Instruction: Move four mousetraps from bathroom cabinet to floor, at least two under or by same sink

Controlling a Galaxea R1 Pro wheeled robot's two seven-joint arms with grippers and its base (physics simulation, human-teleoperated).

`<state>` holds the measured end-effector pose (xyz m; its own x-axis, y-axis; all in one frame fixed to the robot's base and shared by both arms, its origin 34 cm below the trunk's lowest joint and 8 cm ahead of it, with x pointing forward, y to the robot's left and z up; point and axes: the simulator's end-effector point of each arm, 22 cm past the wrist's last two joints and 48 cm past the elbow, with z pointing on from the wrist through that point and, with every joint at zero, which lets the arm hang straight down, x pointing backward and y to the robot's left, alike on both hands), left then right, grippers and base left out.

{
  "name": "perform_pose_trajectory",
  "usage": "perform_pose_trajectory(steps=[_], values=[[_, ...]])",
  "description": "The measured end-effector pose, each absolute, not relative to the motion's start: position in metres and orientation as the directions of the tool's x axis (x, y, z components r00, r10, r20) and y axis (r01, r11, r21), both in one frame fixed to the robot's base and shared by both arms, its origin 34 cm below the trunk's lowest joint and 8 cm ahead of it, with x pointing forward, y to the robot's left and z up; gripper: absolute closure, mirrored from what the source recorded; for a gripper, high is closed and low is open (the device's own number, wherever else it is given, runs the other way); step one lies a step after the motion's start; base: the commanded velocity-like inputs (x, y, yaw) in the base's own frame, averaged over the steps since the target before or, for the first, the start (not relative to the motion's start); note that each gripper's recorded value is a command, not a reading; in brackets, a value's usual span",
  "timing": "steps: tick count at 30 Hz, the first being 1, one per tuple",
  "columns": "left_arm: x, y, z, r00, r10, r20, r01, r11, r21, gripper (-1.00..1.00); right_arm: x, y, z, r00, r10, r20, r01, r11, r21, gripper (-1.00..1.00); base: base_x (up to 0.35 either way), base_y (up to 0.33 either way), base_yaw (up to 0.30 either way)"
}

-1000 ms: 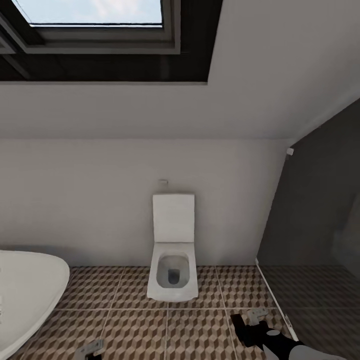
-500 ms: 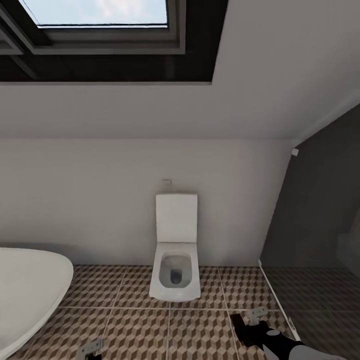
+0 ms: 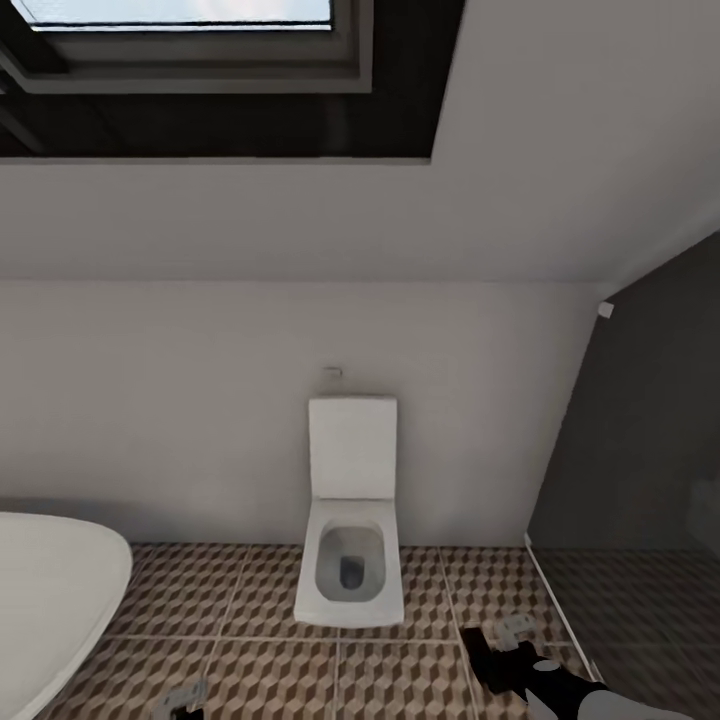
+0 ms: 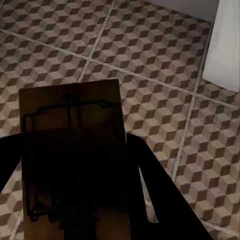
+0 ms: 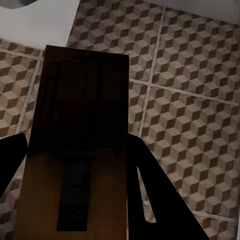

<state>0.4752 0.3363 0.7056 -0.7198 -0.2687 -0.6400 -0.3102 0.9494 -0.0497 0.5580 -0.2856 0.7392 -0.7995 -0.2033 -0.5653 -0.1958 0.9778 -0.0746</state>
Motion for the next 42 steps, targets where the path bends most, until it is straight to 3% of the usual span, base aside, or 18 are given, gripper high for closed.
perform_pose_trajectory(steps=[16,42], values=[[0.4751,0.3365,0.7056,-0.720,-0.270,-0.640,-0.312,0.949,-0.050,1.00,0.5585,-0.2891,0.7396,-0.799,-0.203,-0.566,-0.193,0.978,-0.078,1.00,0.323,0.000,0.000],[0.4761,0.3388,0.7065,-0.717,-0.269,-0.644,-0.313,0.949,-0.048,1.00,0.5589,-0.2892,0.7399,-0.799,-0.203,-0.566,-0.193,0.978,-0.079,1.00,0.026,0.000,-0.016]])
